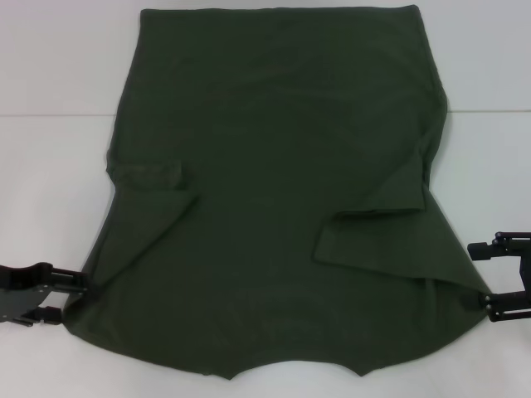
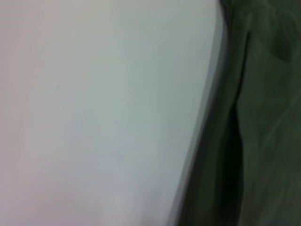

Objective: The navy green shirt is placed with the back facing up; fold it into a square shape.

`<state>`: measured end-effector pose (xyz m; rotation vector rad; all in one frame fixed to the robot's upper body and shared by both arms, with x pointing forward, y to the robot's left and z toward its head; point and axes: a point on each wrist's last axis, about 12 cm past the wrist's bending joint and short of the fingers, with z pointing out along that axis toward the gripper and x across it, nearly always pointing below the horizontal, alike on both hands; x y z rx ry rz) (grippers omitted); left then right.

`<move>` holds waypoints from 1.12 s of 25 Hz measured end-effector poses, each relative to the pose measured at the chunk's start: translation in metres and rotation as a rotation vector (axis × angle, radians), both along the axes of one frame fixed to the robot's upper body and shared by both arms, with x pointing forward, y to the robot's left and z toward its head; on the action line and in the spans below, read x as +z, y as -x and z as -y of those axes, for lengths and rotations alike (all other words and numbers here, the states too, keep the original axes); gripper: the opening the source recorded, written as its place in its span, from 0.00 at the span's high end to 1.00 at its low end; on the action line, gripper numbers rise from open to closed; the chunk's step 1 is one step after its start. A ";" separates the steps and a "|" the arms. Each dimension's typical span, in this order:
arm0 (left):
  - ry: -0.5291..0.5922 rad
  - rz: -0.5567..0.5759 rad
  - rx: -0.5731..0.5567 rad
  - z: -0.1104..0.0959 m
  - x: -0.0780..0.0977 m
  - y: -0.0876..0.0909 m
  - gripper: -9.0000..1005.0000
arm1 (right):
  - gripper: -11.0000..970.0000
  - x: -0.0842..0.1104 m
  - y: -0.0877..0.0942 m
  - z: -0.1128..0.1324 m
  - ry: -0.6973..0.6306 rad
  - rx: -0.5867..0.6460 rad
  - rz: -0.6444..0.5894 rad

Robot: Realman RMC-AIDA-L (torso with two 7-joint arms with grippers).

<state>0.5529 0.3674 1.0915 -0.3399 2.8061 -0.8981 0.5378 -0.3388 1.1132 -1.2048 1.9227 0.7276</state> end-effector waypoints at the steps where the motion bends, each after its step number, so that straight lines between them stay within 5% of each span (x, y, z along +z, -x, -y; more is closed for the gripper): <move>1: 0.003 -0.001 -0.002 0.001 0.000 0.000 0.19 | 0.14 0.000 0.000 0.000 0.000 0.000 0.000; 16: 0.084 0.003 -0.066 0.032 0.004 -0.016 0.19 | 0.14 0.000 0.000 0.001 0.002 -0.004 0.000; 28: 0.030 0.008 -0.088 0.033 0.003 -0.018 0.41 | 0.14 0.001 0.000 0.002 -0.005 -0.009 0.002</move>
